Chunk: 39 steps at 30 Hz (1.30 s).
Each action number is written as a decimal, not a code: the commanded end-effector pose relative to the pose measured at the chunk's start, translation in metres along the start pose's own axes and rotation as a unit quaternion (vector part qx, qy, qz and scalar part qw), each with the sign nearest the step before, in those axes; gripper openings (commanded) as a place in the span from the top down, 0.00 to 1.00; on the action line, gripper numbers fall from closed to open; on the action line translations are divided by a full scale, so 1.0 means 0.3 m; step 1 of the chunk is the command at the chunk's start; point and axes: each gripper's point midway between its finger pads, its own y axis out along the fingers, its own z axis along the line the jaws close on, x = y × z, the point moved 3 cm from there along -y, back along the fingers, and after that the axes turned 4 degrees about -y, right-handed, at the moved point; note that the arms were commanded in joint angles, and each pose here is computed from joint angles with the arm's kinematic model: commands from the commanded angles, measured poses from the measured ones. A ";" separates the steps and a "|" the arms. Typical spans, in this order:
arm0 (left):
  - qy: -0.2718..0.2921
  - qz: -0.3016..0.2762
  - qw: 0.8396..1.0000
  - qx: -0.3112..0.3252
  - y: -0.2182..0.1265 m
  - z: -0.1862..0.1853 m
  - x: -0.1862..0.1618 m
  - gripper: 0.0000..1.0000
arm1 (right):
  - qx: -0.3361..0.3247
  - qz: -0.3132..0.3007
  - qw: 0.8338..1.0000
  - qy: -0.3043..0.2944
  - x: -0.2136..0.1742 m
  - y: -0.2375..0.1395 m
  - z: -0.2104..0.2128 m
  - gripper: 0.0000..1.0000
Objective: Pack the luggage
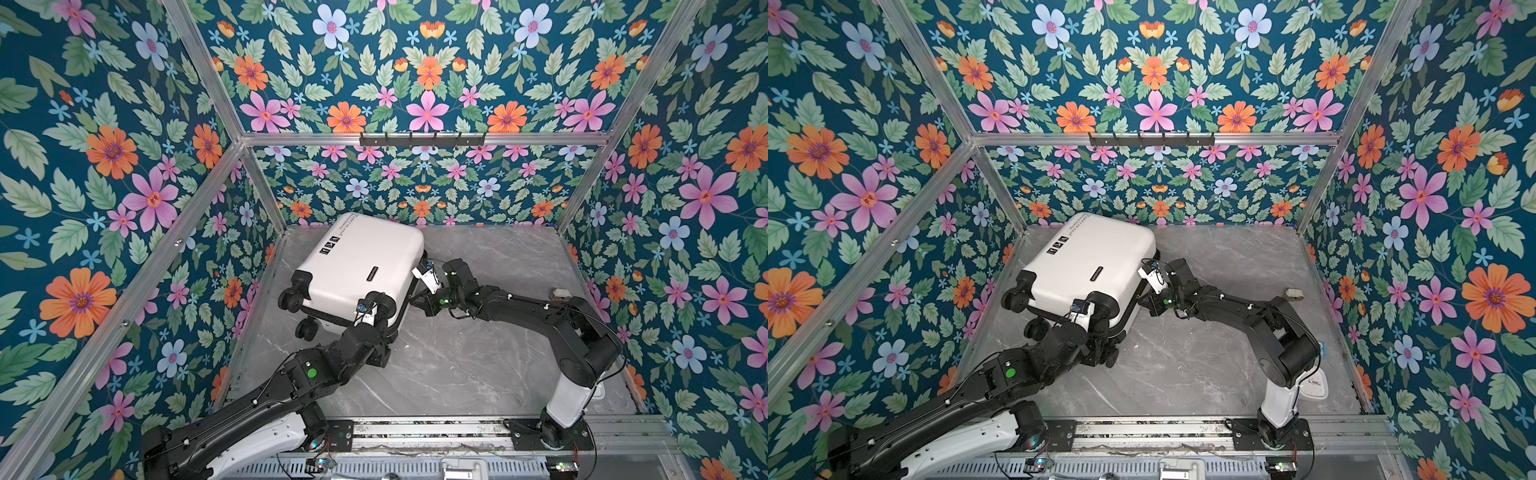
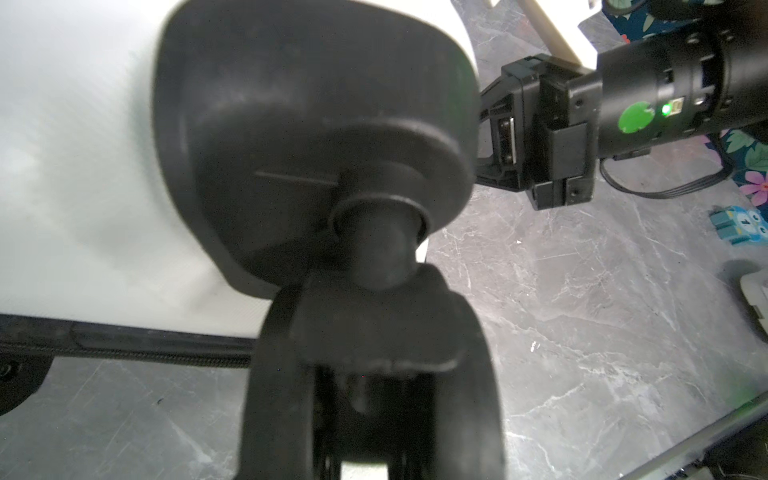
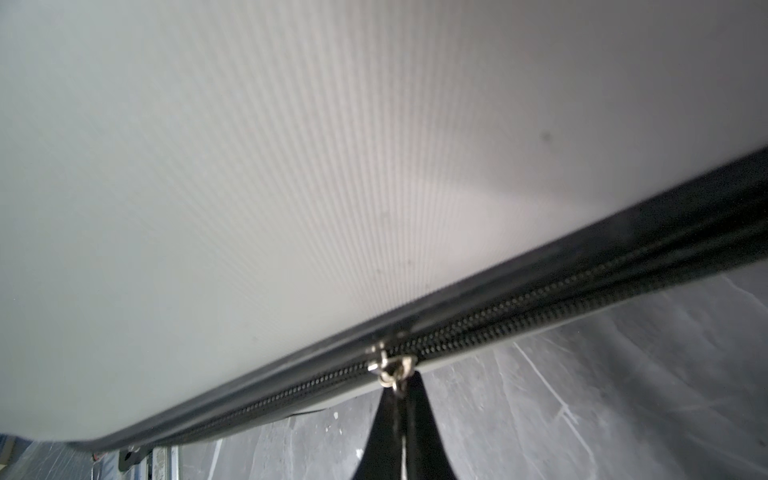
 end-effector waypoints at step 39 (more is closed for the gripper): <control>0.079 0.019 0.981 -0.176 0.048 -0.303 0.003 1.00 | -0.222 -0.074 0.968 0.093 -0.070 -0.295 -0.290 1.00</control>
